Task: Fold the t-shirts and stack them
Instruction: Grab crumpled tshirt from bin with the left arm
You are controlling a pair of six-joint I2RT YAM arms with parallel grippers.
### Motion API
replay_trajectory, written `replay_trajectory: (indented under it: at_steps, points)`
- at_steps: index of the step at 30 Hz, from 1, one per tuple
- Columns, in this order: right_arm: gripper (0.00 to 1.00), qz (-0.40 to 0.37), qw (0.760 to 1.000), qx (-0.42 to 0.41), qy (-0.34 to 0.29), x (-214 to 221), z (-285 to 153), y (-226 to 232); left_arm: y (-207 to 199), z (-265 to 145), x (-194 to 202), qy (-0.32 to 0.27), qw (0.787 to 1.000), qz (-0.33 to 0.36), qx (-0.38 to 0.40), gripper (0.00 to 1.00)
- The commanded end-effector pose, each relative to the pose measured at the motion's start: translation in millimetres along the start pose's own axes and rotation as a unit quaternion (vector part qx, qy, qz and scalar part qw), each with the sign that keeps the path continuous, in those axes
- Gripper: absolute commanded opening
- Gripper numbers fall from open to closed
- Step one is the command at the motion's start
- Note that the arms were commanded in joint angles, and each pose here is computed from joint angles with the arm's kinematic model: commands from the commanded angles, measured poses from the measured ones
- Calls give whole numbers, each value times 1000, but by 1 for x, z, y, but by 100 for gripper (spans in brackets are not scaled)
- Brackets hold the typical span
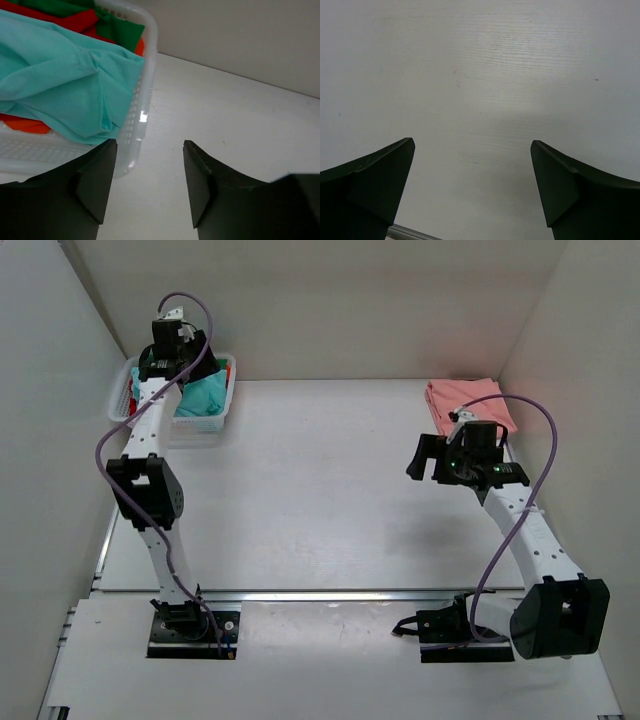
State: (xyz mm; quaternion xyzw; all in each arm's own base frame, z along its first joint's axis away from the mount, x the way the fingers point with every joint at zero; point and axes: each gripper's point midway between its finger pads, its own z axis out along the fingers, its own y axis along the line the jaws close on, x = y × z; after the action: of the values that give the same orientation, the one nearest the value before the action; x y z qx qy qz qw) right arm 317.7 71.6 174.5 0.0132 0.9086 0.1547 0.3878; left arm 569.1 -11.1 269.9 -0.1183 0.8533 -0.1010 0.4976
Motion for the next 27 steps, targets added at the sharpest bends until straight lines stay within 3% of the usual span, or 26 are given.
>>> replay_trajectory:
  at_steps: [1, 5, 10, 11, 12, 17, 19, 21, 25, 26, 27]
  points:
    - [100, -11, 999, -25, -32, -31, 3, 11, 24, 7, -36, -41, 998, -40, -37, 64]
    - [99, -15, 999, -36, -33, -47, 7, 18, 53, 45, -28, -43, 996, -60, -59, 52]
    - [99, -10, 998, -51, -25, -53, 20, 25, 86, 69, -14, -53, 990, -86, -101, 59]
    - [99, -9, 998, -57, -24, -53, 22, 30, 88, 70, -13, -57, 988, -87, -114, 70]
    - [100, -2, 998, -58, -24, -55, 24, 28, 96, 73, -12, -60, 986, -87, -127, 98]
    - [99, 0, 997, -70, -16, -53, 33, 32, 112, 91, -9, -68, 984, -90, -140, 99]
    - [99, 6, 998, -67, -14, -56, 36, 30, 114, 100, -18, -69, 984, -102, -131, 99]
    - [99, 6, 997, -72, -10, -58, 38, 32, 117, 133, 6, -30, 986, -125, -104, 99]
    - [99, 8, 997, -74, -11, -60, 38, 33, 121, 150, 23, -11, 983, -173, -54, 99]
    - [99, 7, 997, -76, -15, -61, 37, 36, 110, 149, 22, -6, 981, -192, -24, 93]
    - [100, 12, 997, -79, -19, -64, 34, 36, 102, 147, 19, -3, 978, -208, 6, 66]
